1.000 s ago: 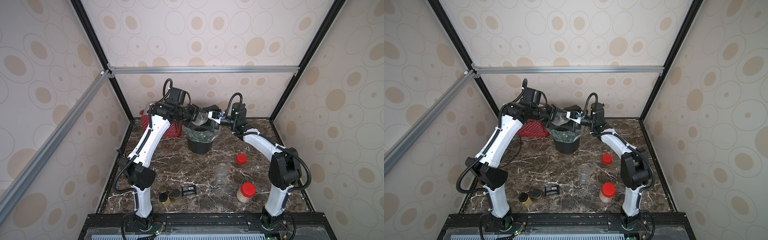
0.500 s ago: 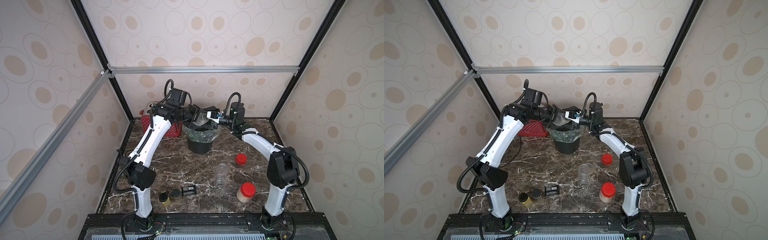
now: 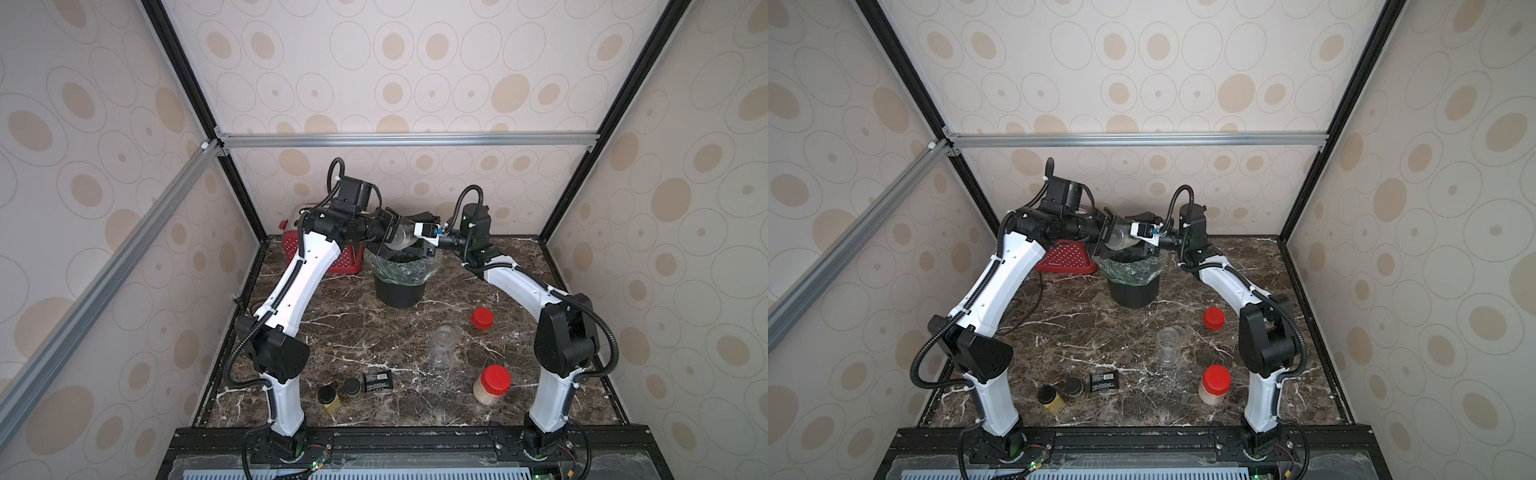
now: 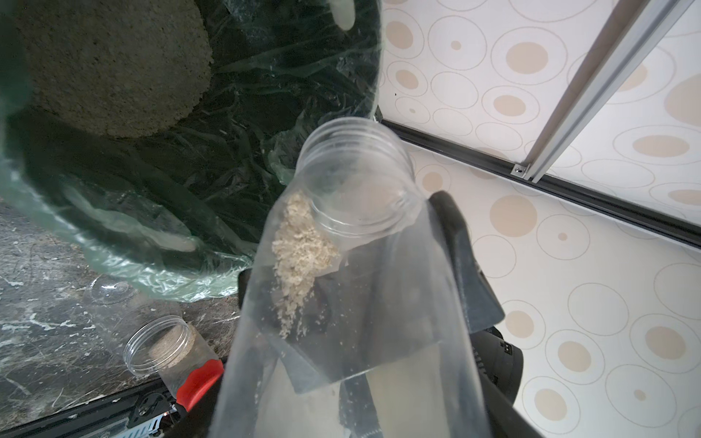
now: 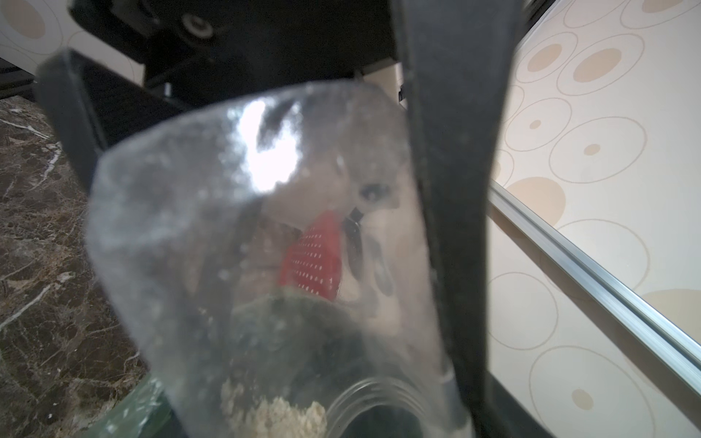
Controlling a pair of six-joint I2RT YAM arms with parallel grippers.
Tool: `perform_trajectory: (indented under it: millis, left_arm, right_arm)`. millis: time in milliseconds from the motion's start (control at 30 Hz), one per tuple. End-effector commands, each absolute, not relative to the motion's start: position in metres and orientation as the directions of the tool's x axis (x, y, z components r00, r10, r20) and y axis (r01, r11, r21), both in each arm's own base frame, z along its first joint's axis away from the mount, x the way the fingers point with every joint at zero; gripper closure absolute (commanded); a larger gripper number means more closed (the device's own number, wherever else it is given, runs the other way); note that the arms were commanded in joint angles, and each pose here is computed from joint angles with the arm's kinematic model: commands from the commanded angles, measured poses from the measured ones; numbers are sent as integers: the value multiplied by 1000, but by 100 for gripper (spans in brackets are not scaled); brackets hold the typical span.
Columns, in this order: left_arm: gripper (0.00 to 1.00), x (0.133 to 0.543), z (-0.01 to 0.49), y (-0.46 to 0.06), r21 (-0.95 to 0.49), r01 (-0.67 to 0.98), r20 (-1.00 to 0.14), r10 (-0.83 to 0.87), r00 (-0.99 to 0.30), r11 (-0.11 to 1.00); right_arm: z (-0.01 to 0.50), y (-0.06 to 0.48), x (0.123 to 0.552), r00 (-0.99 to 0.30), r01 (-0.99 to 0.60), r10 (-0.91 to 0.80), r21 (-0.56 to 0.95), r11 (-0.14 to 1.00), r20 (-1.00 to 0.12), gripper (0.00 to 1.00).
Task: Empty expired oatmeal from jars
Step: Pour the expired oatmeal into the trash bin.
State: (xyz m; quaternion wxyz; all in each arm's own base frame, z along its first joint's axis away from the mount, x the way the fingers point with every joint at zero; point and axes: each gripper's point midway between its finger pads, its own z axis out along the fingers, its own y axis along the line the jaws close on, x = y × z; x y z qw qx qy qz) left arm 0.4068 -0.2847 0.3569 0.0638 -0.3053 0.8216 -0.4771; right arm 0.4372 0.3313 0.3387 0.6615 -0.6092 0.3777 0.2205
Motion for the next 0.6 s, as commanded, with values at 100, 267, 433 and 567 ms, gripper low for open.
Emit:
perform_trajectory:
  millis: [100,267,433,567]
  left_arm:
    - [3,408,391,-289,-896,-278,62,-523,-850,347]
    - [1,409,393,-287,-899,-259,41,-523,-851,352]
    - [1,409,400,-266,-892,-194,-60,-533,-844,407]
    - [1,413,389,-228,-856,-153,-176,-555,-813,494]
  right_arm:
    - [347,339,432,584,-790,-122,-597,140,-802,43]
    - [346,339,432,575,-798,-117,-586,136,-810,44]
    - [346,340,434,559,-809,-114,-571,143,-821,46]
    - [346,339,436,547,-817,-110,-558,147,-830,49]
